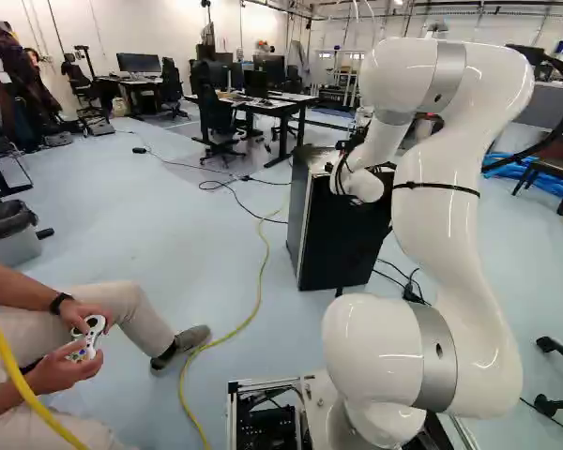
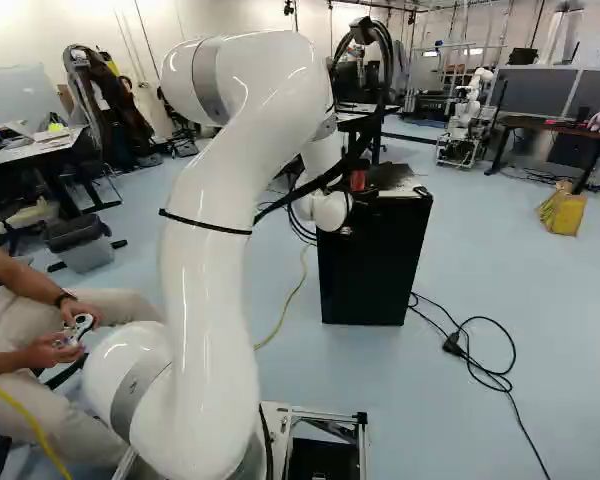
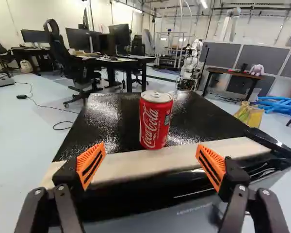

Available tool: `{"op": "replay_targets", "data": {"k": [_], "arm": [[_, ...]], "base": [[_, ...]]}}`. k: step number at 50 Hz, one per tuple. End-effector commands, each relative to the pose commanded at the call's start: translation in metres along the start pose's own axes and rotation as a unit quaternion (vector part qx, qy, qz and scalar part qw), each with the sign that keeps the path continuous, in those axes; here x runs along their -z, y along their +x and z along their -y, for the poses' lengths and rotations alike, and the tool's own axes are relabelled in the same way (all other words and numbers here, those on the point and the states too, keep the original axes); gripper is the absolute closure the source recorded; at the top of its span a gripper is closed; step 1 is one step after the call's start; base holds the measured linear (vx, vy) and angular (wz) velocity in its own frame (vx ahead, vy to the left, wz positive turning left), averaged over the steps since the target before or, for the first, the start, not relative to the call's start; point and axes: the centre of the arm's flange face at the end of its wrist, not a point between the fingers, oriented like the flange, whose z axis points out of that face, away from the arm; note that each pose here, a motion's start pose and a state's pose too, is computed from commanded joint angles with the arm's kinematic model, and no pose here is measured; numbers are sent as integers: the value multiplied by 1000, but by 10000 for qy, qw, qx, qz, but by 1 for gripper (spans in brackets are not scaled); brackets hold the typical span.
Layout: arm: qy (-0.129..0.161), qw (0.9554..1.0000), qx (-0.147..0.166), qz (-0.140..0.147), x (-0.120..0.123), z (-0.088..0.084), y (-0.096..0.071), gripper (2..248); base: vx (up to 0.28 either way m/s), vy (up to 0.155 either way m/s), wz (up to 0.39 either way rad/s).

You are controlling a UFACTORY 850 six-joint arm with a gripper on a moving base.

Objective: Grab a drink from the fridge

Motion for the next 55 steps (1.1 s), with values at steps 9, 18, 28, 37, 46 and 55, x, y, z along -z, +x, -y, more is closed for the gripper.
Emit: {"op": "replay_targets", "data": {"k": [9,18,28,37,46,55], "arm": [[18,9998,12,-190,-18,1,1,3],[2,9996,21,-290,-36,-2,0,3],[-44,9992,30,-389,-56,-10,-2,3],[-75,9989,36,-461,-70,-15,-4,3],[-80,9988,37,-474,-72,-16,-4,3],[-80,9988,38,-476,-72,-16,-4,15]], "base": [[0,0,0],[0,0,0],[0,0,0],[0,0,0],[0,0,0],[0,0,0]]}}
